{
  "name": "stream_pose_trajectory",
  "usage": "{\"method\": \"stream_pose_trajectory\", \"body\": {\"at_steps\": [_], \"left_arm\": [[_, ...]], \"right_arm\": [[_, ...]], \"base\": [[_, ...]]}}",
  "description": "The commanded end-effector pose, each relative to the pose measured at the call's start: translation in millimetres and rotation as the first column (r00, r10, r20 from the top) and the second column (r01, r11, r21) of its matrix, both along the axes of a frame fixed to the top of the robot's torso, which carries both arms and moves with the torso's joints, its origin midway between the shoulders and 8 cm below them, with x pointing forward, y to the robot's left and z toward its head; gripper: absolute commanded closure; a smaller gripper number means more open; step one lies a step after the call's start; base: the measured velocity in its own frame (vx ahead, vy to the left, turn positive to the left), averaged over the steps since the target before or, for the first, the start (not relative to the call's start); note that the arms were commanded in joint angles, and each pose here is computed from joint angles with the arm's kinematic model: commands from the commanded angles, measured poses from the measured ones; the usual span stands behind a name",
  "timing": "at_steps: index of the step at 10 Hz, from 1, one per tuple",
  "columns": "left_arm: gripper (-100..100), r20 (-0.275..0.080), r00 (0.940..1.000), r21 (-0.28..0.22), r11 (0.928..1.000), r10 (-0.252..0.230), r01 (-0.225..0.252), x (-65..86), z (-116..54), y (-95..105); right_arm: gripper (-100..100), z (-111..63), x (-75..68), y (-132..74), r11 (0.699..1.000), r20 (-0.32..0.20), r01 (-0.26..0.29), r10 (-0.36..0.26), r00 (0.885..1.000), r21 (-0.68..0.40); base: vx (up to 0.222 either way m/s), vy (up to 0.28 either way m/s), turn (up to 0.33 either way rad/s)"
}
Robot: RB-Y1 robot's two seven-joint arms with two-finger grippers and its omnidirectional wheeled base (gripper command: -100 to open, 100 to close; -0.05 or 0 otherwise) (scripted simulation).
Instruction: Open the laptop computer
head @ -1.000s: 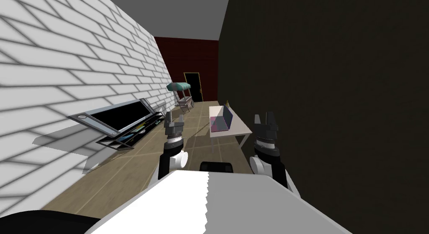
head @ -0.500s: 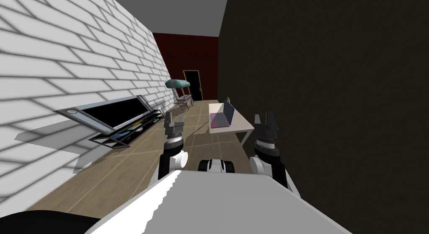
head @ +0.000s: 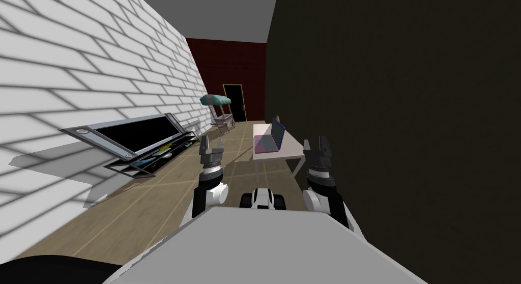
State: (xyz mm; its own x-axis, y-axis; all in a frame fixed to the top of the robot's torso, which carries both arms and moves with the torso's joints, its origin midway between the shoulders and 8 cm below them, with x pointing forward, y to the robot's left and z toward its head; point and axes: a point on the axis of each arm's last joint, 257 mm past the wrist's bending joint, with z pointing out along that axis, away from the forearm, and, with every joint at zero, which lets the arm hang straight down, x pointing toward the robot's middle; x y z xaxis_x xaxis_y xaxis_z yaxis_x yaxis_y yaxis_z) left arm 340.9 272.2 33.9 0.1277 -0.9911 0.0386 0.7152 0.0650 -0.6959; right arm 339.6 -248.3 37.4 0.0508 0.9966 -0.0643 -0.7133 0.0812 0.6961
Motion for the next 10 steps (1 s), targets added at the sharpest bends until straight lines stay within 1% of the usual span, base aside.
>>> {"method": "stream_pose_trajectory", "body": {"at_steps": [1,3,5,7,9,10], "left_arm": [[0,0.000,1.0000,0.000,1.0000,0.000,0.000,0.0,0.0,0.0],[0,0.000,1.0000,0.000,1.0000,0.000,0.000,0.0,0.0,0.0],[0,0.000,1.0000,0.000,1.0000,0.000,0.000,0.0,0.0,0.0],[0,0.000,1.0000,0.000,1.0000,0.000,0.000,0.0,0.0,0.0],[0,0.000,1.0000,0.000,1.0000,0.000,0.000,0.0,0.0,0.0],[0,0.000,1.0000,0.000,1.0000,0.000,0.000,0.0,0.0,0.0]], "right_arm": [[-100,-12.1,14.3,3,0.991,-0.045,-0.098,0.102,0.994,0.090],[-100,-22.0,25.8,6,0.972,-0.071,-0.164,0.178,0.981,0.171],[-100,-33.6,38.5,9,0.936,-0.094,-0.229,0.262,0.960,0.267],[-100,-47.0,52.4,15,0.884,-0.111,-0.287,0.349,0.931,0.370],[-100,-62.2,66.9,23,0.814,-0.122,-0.333,0.436,0.892,0.475],[-100,-62.4,67.1,22,0.804,-0.116,-0.338,0.444,0.889,0.489]], "base": [[0.038,-0.088,0.031],[0.031,-0.073,0.033],[0.049,-0.080,0.041],[0.038,-0.098,0.042],[0.032,-0.112,0.045],[0.033,-0.076,0.016]]}}
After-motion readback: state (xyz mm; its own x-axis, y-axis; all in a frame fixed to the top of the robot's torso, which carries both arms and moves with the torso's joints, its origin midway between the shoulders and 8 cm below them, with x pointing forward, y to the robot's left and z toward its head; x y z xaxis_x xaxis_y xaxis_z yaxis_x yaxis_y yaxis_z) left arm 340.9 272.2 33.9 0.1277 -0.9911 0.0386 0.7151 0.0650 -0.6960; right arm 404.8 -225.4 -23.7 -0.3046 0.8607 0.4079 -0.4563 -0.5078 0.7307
